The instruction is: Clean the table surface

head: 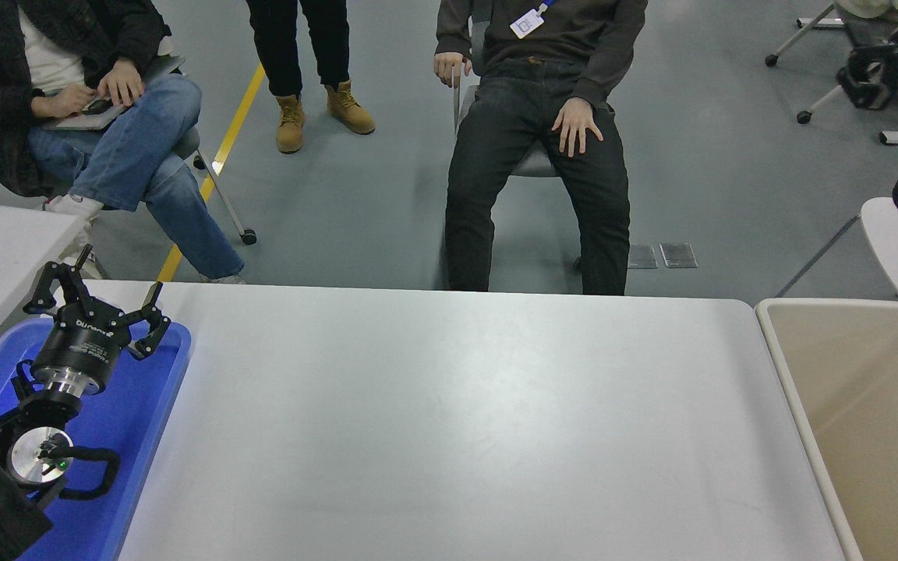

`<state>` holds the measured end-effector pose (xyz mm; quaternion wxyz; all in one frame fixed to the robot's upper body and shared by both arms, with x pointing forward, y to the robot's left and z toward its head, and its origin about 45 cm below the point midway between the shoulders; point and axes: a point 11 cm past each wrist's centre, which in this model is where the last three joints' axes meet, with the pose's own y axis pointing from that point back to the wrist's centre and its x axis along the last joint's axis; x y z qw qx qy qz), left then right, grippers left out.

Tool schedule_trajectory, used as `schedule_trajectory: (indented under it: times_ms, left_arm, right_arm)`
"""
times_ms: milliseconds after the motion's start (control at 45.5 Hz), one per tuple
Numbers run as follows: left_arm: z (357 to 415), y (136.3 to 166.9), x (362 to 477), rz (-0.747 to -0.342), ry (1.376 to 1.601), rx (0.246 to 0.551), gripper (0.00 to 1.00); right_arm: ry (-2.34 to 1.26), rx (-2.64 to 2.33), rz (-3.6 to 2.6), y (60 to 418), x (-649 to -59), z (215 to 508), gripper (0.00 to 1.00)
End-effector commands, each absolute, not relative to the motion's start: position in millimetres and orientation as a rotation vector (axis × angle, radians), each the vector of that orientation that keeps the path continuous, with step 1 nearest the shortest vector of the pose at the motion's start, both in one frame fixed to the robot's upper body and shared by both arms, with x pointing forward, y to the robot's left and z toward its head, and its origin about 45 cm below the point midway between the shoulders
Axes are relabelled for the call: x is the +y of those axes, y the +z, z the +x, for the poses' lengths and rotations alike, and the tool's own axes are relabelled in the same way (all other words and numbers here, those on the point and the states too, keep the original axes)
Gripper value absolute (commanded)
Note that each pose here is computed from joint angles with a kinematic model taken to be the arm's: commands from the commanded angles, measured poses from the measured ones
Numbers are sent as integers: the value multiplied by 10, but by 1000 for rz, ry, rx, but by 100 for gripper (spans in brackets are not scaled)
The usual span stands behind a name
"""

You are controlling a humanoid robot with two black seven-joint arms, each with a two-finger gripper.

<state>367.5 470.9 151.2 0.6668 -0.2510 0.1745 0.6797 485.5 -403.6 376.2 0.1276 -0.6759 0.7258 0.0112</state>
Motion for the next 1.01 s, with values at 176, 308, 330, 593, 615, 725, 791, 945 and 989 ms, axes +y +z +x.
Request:
schedule_trajectory:
  times_ms: [176, 308, 330, 593, 615, 725, 791, 945, 989]
  left_arm:
    - [3675, 1512, 4709, -566, 1534, 394, 100]
    - [3675, 1513, 4710, -568, 1534, 394, 100]
    - [3675, 1512, 4709, -566, 1534, 394, 100]
    - [3675, 1512, 4709, -566, 1534, 394, 100]
    - [3675, 1512, 4709, -566, 1534, 394, 100]
    - [3675, 1513, 4710, -568, 1534, 394, 100]
    - [3675, 1512, 4709, -566, 1534, 394, 100]
    - [3675, 1512, 4709, -566, 1534, 394, 100]
    - [3675, 1512, 4709, -566, 1534, 394, 100]
  right_arm:
    - [166, 2048, -1909, 2924, -3827, 4631, 98]
    - [246, 2041, -1895, 2574, -3655, 4545, 98]
    - [260, 2044, -1894, 2519, -3640, 4530, 98]
    - [344, 2120, -1877, 2140, -3697, 4397, 98]
    - [349, 2121, -1875, 2127, -3697, 4393, 98]
    - [359, 2137, -1871, 2077, -3727, 4372, 98]
    - [360, 2140, -1872, 2063, -3727, 4366, 98]
    - [367, 2182, -1864, 1980, -3805, 4347, 98]
    - [368, 2184, -1863, 1977, -3809, 4346, 98]
